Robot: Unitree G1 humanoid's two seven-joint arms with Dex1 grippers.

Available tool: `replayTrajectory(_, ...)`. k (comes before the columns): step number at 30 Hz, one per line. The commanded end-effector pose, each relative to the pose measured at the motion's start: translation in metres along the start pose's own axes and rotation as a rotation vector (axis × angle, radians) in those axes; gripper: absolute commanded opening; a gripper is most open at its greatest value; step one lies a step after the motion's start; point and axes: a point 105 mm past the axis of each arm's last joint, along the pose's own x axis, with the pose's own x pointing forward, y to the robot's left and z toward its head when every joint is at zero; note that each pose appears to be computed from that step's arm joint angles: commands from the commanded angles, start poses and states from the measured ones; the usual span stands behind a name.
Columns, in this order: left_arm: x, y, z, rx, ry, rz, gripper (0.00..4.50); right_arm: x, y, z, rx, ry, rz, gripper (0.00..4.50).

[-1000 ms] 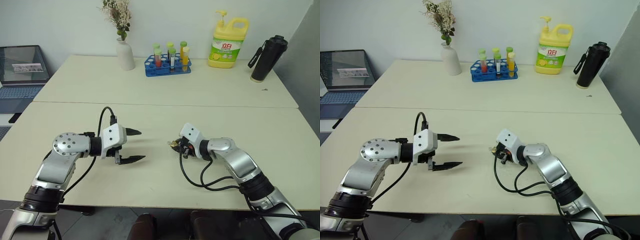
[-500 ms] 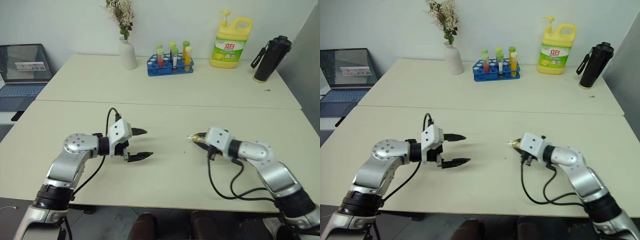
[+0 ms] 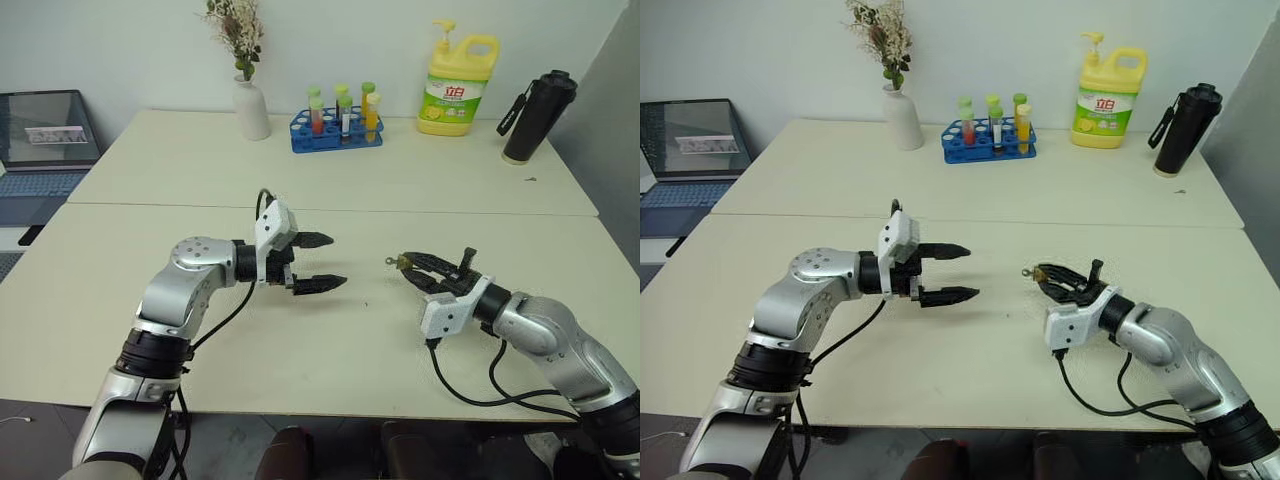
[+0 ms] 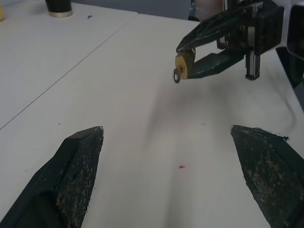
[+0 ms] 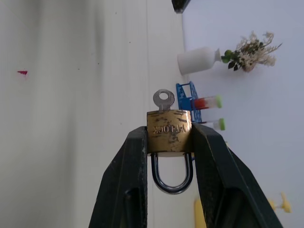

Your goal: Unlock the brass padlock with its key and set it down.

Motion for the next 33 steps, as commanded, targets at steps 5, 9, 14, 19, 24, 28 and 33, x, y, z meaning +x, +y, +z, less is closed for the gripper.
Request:
replayTrajectory(5,0.015,-0.013,0.026,-0.022,-0.059,-0.064,4.50,-0.004,-0.031,0.011,-0.116,-0.075,-0.182,0.93)
replayTrajectory(9,0.020,-0.014,0.033,-0.044,-0.077,-0.068,4.50,-0.002,-0.029,0.010,-0.114,-0.090,-0.180,0.93)
replayTrajectory(14,0.024,-0.014,0.044,-0.083,-0.120,-0.090,4.50,0.000,-0.025,0.011,-0.086,-0.114,-0.158,0.93)
replayTrajectory(19,0.028,-0.015,0.049,-0.099,-0.135,-0.119,4.50,0.003,-0.024,0.010,-0.051,-0.118,-0.163,0.93)
replayTrajectory(24,0.028,-0.016,0.043,-0.084,-0.102,-0.137,4.12,0.004,-0.026,0.012,-0.052,-0.129,-0.172,0.93)
replayTrajectory(28,0.029,-0.015,0.037,-0.107,-0.084,-0.140,3.62,0.003,-0.027,0.015,-0.050,-0.139,-0.179,0.93)
replayTrajectory(33,0.033,-0.013,0.034,-0.114,-0.074,-0.143,3.62,0.003,-0.029,0.023,-0.050,-0.178,-0.182,0.93)
